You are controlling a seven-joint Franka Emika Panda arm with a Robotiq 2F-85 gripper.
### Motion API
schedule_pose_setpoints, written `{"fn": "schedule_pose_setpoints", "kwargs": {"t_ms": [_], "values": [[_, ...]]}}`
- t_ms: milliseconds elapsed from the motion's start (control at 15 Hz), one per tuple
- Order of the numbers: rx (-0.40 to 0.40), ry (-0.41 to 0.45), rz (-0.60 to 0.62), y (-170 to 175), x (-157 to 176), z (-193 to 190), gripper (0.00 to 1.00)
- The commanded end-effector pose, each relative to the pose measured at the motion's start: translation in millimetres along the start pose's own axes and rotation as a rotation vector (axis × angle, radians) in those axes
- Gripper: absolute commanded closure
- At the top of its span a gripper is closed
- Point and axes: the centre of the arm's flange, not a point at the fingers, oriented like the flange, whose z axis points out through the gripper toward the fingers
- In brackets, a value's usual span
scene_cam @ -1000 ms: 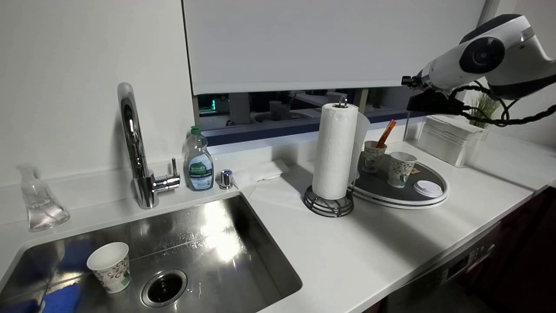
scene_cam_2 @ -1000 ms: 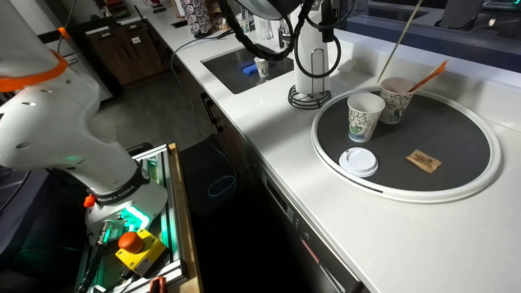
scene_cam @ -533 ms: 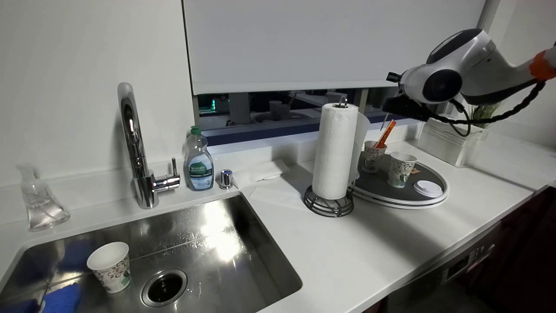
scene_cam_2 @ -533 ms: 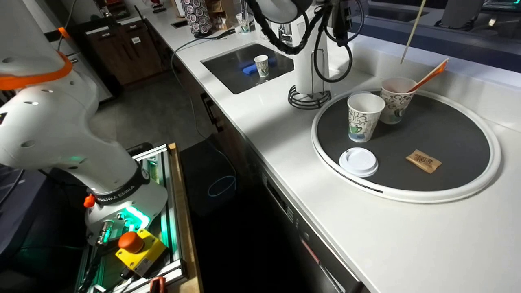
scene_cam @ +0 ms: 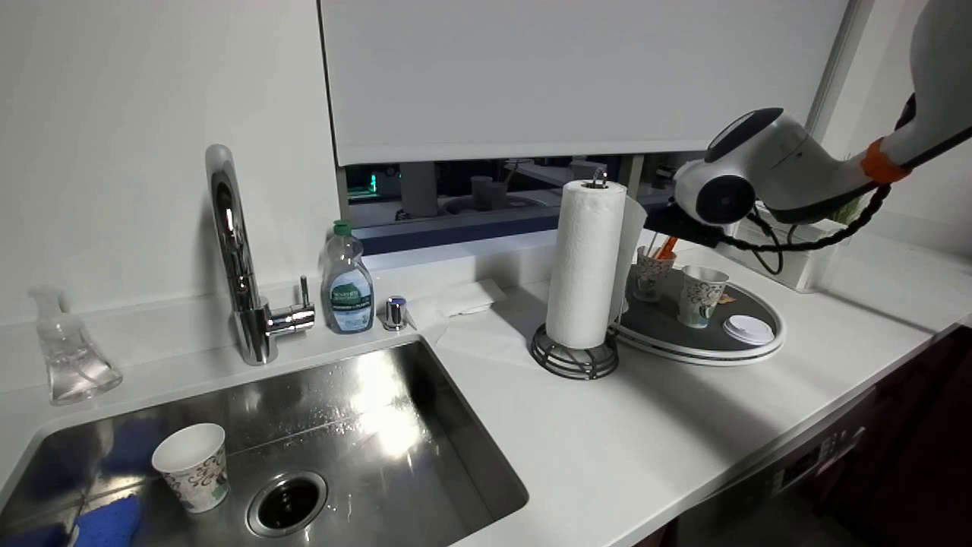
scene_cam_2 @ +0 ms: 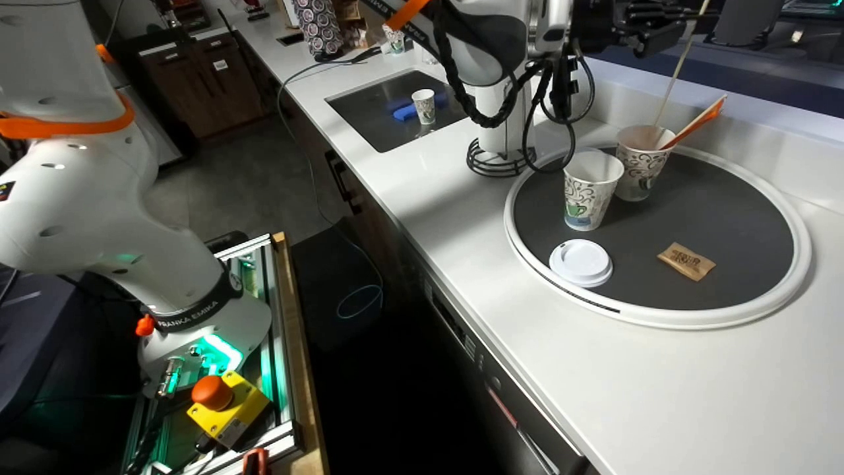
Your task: Place the wooden stirrers in the coffee cup at the back.
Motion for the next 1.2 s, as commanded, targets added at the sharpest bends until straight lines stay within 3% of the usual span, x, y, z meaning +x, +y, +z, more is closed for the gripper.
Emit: {"fn": "schedule_pose_setpoints", "kwargs": {"t_ms": [0, 133, 467, 667, 933, 1133], "values": [[0.009, -0.022, 0.008, -3, -21, 14, 0.69], [0.01, -0.027, 0.011, -2, -19, 14, 0.63], [0.045, -0.011, 0.068, 8, 29, -11, 0.23], [0.108, -0.199, 0.055, 26, 44, -42, 0.01], [0.157, -0.43, -0.021, 62, 53, -75, 0.0], [0.114, -0.538, -0.137, 94, 50, -78, 0.0]]}}
